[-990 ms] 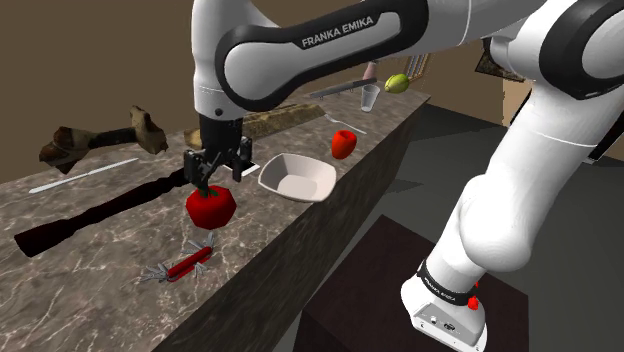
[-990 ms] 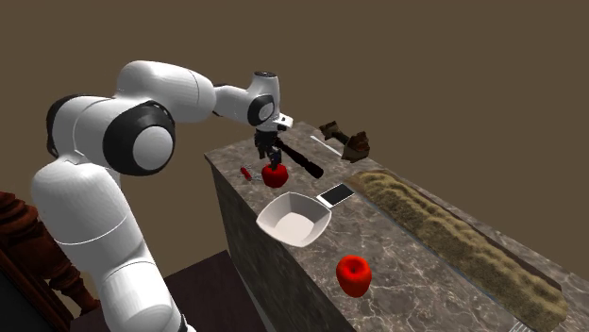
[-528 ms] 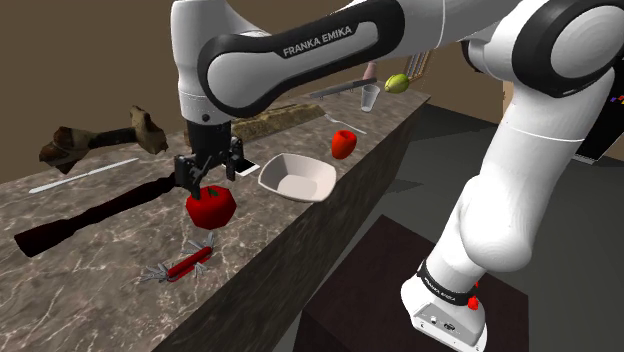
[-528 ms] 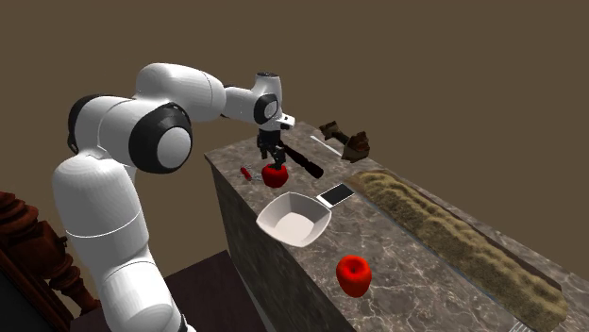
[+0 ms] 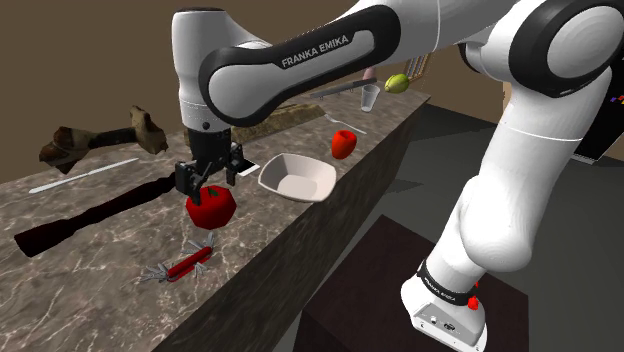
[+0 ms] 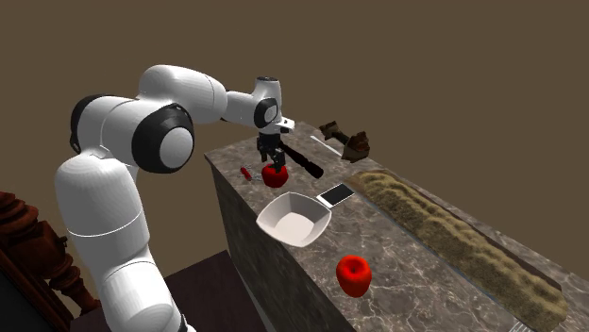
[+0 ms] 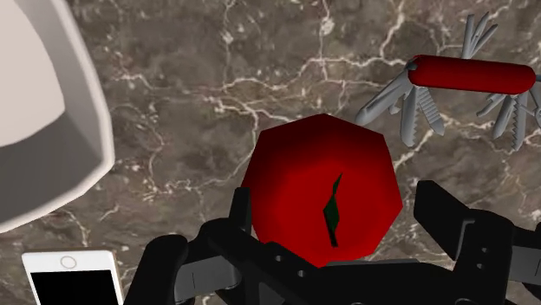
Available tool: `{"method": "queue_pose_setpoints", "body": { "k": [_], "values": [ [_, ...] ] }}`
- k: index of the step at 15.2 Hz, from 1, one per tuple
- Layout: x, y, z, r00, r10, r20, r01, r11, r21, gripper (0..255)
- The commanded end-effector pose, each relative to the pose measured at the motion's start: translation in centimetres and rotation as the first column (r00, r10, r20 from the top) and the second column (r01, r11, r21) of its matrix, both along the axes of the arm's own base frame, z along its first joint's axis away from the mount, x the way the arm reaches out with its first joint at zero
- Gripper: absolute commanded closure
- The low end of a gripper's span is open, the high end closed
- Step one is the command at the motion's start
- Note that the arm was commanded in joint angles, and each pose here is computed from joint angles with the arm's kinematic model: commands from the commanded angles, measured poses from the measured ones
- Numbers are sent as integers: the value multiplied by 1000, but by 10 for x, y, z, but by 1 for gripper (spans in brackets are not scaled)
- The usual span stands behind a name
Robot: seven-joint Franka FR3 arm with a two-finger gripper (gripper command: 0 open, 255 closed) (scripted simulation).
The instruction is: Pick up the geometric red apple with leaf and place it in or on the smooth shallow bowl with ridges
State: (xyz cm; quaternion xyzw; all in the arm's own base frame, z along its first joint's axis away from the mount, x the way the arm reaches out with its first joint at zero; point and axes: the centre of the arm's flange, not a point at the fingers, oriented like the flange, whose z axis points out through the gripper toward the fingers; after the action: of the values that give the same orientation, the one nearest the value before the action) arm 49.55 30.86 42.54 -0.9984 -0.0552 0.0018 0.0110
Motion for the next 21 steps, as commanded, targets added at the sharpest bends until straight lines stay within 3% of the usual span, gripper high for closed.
{"method": "queue_pose_setpoints", "body": {
  "k": [1, 2, 11, 21],
  "values": [
    [0, 0, 0, 1000, 0, 0, 0, 1000, 0, 0],
    [0, 0, 0, 1000, 0, 0, 0, 1000, 0, 255],
    [0, 0, 0, 1000, 0, 0, 0, 1000, 0, 255],
    [0, 0, 53, 1000, 0, 0, 0, 1000, 0, 255]
  ]
}}
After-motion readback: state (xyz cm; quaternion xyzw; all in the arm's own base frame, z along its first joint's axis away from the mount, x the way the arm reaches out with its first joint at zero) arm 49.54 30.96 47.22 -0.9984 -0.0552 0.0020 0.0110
